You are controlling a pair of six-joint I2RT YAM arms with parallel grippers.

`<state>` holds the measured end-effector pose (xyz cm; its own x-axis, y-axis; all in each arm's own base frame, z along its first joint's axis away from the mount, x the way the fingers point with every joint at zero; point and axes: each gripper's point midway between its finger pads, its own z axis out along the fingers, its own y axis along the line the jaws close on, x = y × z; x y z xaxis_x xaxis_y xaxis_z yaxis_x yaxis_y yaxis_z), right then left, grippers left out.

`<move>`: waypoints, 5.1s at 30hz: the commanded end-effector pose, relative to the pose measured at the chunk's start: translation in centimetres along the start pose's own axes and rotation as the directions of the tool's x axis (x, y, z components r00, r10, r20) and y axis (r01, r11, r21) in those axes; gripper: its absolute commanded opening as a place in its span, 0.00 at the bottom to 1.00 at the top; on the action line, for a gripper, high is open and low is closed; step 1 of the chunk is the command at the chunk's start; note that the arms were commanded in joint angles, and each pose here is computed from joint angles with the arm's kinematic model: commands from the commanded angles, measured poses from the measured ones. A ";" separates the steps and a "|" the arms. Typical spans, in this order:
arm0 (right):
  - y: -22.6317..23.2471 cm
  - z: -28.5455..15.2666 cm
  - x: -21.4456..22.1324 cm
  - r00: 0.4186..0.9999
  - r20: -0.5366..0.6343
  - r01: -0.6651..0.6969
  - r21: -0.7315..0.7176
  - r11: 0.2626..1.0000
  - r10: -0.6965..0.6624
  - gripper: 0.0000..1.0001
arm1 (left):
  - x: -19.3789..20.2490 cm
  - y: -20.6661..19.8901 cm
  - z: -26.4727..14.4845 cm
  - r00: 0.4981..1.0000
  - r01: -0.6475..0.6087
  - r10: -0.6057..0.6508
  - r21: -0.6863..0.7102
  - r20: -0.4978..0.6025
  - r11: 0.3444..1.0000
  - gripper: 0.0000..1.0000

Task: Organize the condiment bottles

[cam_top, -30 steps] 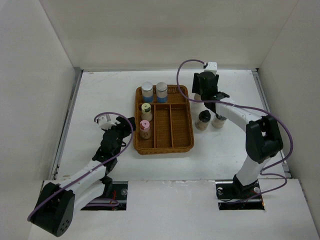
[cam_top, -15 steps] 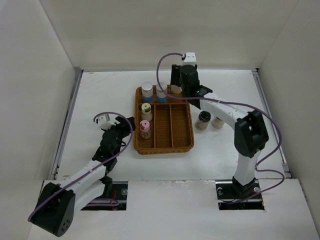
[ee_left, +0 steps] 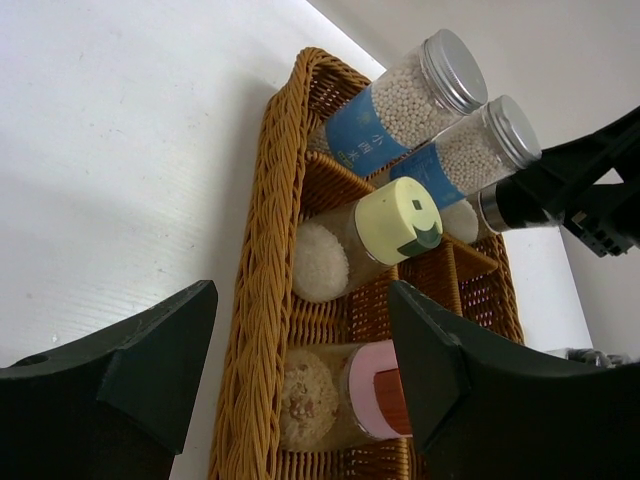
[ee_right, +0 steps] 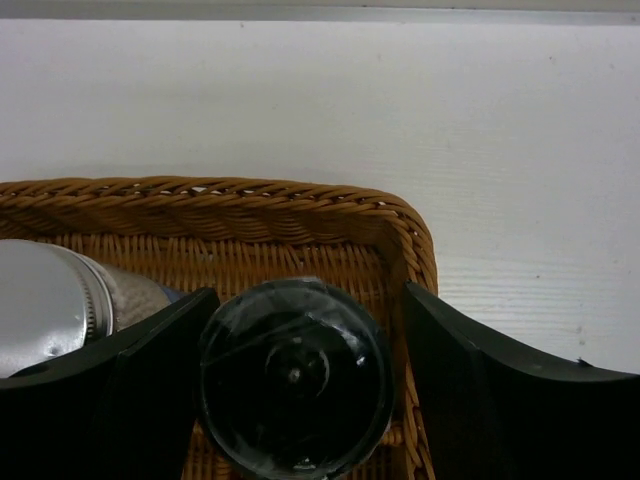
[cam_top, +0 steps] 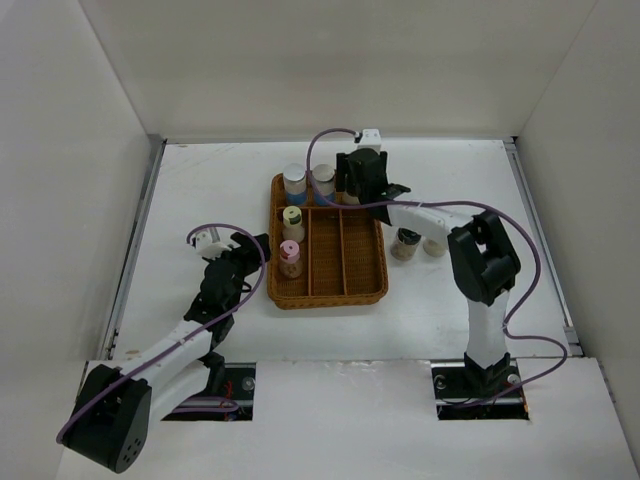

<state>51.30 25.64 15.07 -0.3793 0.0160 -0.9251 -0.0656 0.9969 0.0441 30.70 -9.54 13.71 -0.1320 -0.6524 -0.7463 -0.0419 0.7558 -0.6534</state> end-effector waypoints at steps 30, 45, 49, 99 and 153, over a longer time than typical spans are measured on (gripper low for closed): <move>-12.5 -20.3 4.0 0.979 0.058 -0.203 0.134 0.970 0.197 0.83 | -1.0 -1.0 0.0 0.999 0.039 -0.040 0.044 0.036 0.998 0.67; -11.1 -14.9 6.7 0.988 -0.051 -0.139 0.133 0.981 0.147 0.82 | -0.6 -1.1 0.0 0.999 0.038 -0.039 0.045 0.027 0.998 0.67; -11.3 -13.6 6.7 0.989 -0.042 -0.137 0.143 0.980 0.144 0.79 | -0.5 -1.0 0.2 0.999 0.038 -0.039 0.042 0.023 0.998 0.67; 10.3 -9.9 2.3 0.998 0.053 -0.026 -0.248 0.968 0.041 0.80 | -0.7 -0.1 0.1 0.998 0.039 -0.039 0.019 0.042 0.999 0.67; -20.7 -11.6 6.7 0.964 0.047 -0.254 0.440 0.861 0.260 0.87 | -0.5 -0.6 0.0 0.999 0.023 -0.024 0.024 0.045 0.999 0.66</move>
<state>37.77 3.24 11.50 -0.3673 0.2628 -0.8922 0.4714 0.8795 0.0649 30.46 -9.70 12.90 -0.1368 -0.6561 -0.7422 -0.0552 0.7531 -0.6556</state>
